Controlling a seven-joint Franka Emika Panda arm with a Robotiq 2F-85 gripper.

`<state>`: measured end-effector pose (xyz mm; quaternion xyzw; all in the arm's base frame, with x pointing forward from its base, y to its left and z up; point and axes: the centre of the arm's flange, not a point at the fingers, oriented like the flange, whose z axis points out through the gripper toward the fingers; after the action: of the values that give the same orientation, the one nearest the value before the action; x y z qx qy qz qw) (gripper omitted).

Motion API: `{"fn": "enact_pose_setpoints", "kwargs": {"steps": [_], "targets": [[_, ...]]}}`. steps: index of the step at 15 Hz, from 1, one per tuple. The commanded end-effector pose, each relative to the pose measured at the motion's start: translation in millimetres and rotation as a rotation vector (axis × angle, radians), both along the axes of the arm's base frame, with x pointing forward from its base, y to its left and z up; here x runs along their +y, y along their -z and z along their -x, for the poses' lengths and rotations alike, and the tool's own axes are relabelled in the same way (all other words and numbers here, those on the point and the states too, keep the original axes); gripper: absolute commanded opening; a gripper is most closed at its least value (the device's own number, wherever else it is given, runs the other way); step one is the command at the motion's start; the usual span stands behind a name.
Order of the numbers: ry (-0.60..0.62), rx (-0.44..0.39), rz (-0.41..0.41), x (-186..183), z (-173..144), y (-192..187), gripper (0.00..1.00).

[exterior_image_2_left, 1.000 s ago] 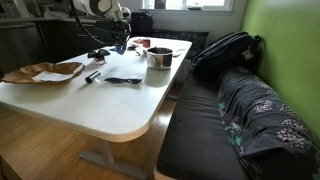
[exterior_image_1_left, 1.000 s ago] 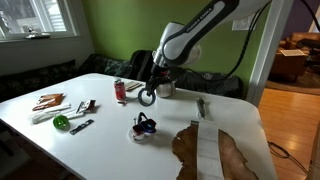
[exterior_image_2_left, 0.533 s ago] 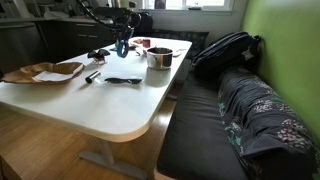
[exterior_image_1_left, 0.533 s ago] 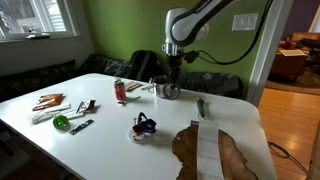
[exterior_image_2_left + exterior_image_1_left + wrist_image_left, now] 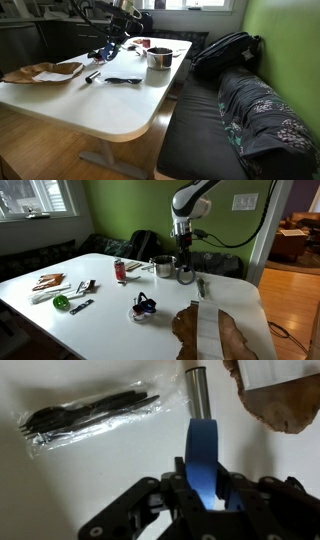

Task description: Put the tape on the table

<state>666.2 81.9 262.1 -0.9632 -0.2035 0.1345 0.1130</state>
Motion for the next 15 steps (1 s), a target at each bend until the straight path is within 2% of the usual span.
{"fn": "enact_pose_setpoints", "kwargs": {"steps": [1, 3, 5, 8, 11, 15], "targets": [[0.064, 0.123, -0.146, -32.6, -23.5, 13.4, 0.07], [0.148, 0.174, -0.203, -38.9, -26.1, 24.1, 0.07], [0.220, 0.129, -0.263, -30.3, -27.2, 43.6, 0.07], [0.254, 0.019, -0.291, -12.8, -30.9, 71.6, 0.07], [0.290, -0.048, -0.325, -0.4, -39.2, 87.9, 0.07], [0.344, -0.042, -0.416, 9.2, -43.1, 94.1, 0.07]]}}
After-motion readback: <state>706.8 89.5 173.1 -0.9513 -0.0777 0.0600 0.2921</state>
